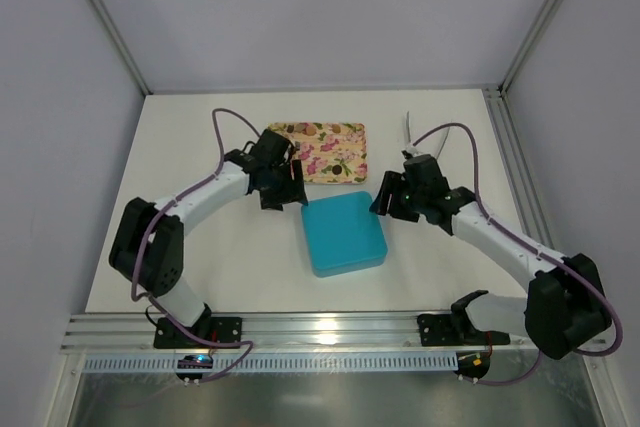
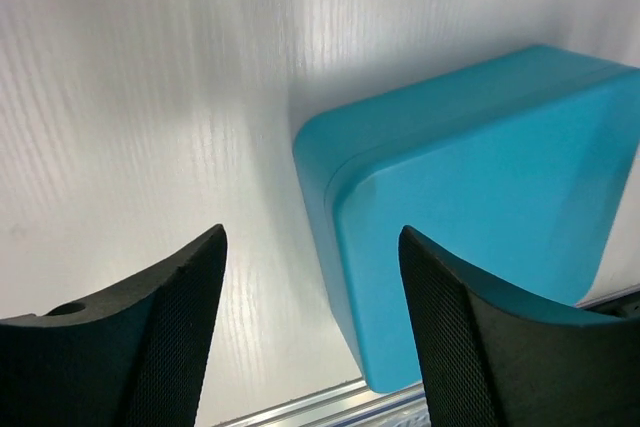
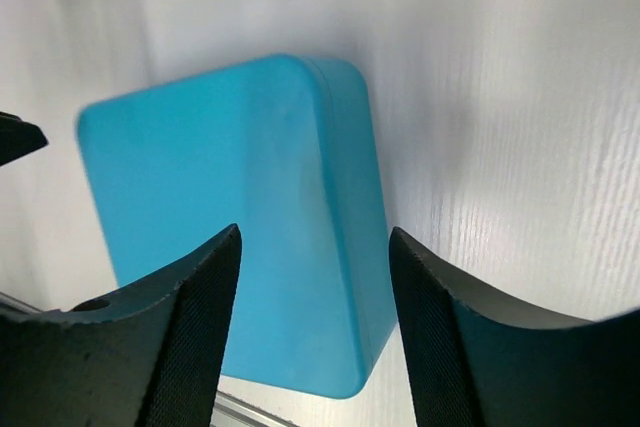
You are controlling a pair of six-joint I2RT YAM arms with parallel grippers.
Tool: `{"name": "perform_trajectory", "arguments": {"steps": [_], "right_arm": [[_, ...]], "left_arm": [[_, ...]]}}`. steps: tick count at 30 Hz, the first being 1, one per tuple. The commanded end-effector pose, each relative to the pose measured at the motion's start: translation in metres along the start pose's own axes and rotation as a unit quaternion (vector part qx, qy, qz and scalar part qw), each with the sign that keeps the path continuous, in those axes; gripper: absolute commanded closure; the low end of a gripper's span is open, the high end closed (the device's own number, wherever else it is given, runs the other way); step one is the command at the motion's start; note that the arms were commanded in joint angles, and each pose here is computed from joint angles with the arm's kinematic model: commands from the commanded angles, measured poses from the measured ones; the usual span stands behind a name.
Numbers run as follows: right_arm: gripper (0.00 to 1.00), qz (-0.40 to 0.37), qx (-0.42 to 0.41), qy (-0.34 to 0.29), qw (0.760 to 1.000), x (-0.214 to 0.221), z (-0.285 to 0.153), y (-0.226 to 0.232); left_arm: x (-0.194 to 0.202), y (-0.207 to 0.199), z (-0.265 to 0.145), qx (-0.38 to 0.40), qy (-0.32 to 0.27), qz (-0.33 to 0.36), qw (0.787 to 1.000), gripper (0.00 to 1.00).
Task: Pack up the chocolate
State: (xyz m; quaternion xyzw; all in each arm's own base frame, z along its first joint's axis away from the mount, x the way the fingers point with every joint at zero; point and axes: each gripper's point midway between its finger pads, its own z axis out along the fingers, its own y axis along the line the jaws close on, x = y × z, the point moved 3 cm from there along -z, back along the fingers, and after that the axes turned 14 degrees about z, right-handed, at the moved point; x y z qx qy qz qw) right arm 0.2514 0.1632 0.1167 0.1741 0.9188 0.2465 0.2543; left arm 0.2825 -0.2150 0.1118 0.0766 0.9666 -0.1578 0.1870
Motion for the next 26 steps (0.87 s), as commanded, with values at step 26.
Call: {"name": "perform_trajectory", "arguments": {"steps": [26], "right_arm": [[0.16, -0.031, -0.052, -0.276, 0.959, -0.084, -0.153, 0.020]], "left_arm": [[-0.010, -0.011, -0.162, 0.036, -0.169, 0.111, 0.979, 0.26]]}}
